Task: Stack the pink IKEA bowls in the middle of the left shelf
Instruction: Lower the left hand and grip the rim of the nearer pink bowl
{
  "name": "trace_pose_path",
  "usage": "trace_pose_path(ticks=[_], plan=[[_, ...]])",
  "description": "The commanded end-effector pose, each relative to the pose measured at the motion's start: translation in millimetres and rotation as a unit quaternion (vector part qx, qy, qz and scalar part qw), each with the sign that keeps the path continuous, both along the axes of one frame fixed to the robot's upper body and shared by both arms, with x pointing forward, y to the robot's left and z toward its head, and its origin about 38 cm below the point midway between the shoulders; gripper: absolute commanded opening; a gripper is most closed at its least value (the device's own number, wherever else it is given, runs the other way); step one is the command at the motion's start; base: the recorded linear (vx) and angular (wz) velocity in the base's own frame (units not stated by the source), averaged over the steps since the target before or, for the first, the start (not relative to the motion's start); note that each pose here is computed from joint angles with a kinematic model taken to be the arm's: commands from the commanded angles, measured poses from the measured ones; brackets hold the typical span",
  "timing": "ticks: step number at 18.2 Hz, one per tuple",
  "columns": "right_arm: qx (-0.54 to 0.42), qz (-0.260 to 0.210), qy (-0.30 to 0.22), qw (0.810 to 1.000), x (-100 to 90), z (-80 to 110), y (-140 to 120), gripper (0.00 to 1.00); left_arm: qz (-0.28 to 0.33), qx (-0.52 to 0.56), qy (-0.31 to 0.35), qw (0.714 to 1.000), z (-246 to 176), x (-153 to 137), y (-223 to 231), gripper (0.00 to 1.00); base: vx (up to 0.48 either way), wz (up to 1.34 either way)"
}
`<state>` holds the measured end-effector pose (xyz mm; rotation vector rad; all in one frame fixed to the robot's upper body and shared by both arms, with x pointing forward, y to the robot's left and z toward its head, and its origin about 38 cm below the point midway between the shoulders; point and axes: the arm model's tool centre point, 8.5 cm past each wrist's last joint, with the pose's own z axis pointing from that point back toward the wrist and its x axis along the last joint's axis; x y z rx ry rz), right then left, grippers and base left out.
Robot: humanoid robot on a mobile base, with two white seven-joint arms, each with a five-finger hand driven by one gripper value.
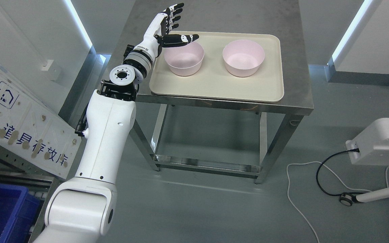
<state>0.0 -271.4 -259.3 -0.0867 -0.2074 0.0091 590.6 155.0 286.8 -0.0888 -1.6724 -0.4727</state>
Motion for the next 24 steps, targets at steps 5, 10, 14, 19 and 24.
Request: trace_pose_path(ticks=[5, 10, 14, 19, 24], plan=[[-0.009, -0.002, -0.009, 1.0, 6.0, 1.0, -11, 1.0, 0.031, 0.025, 0.076, 0.996, -29, 21, 26, 0.87, 0.0, 0.0], [-0.009, -0.002, -0.009, 1.0, 6.0, 1.0, -11, 1.0, 0.034, 0.055, 0.076, 0.995, -26, 24, 26, 0.87, 0.0, 0.0], [-0.009, -0.002, -0.009, 1.0, 6.0, 1.0, -11, 1.0, 0.043, 0.099, 0.1, 0.989, -48, 24, 30, 0.85, 0.0, 0.0], [-0.009, -0.002, -0.009, 1.0, 6.0, 1.0, -11, 1.0, 0.037, 0.115, 0.095, 0.988, -46, 24, 25, 0.68, 0.0, 0.0], [-0.009, -0.002, -0.009, 1.0, 6.0, 1.0, -11, 1.0, -0.002, 0.216, 0.042, 0.976, -25, 26, -9, 0.62, 0.0, 0.0]])
